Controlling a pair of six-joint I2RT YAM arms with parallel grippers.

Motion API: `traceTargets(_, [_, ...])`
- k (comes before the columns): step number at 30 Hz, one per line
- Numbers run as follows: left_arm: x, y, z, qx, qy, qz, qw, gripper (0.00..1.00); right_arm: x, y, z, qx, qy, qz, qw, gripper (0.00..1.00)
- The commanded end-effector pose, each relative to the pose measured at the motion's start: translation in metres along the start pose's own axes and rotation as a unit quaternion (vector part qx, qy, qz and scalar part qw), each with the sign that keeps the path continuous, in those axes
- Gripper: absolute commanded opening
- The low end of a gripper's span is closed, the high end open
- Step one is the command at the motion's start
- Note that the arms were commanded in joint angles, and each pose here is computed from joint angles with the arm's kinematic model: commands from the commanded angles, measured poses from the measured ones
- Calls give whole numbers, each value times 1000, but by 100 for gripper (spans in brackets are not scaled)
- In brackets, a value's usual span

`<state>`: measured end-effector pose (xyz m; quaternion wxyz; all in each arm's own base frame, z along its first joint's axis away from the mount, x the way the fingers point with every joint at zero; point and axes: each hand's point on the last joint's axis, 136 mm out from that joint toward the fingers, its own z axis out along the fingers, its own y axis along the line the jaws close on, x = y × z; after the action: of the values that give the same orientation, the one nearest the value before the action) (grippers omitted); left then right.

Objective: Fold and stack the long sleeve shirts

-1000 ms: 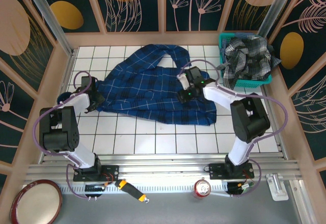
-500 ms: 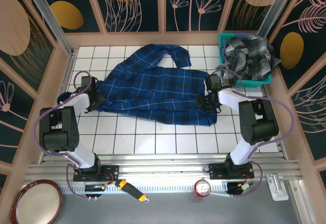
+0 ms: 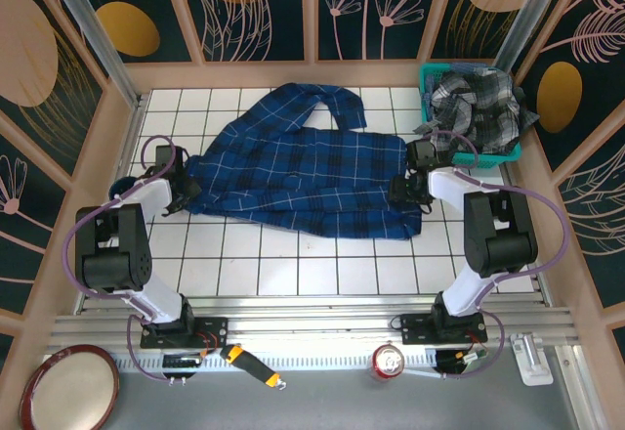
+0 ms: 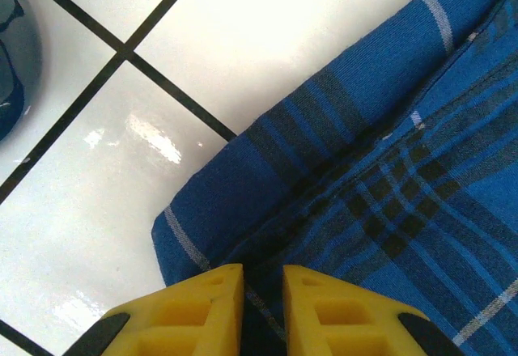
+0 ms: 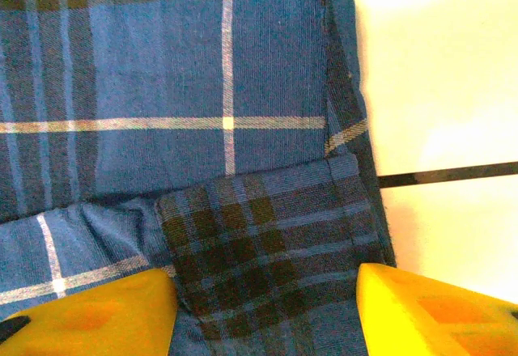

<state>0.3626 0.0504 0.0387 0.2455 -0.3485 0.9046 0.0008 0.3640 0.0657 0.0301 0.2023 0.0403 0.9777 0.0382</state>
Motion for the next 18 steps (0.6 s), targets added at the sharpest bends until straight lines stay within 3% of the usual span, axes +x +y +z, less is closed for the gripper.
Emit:
traceTargets(1, [-8, 2, -3, -7, -8, 2, 1000, 20, -13, -8, 1, 37, -20, -3, 999, 61])
traceTargets(7, [-8, 3, -3, -9, -8, 3, 1000, 20, -16, -26, 10, 92, -15, -21, 995, 62])
traceTargets(18, [-9, 4, -4, -11, -10, 3, 1000, 21, -29, -10, 14, 31, -30, -56, 998, 72])
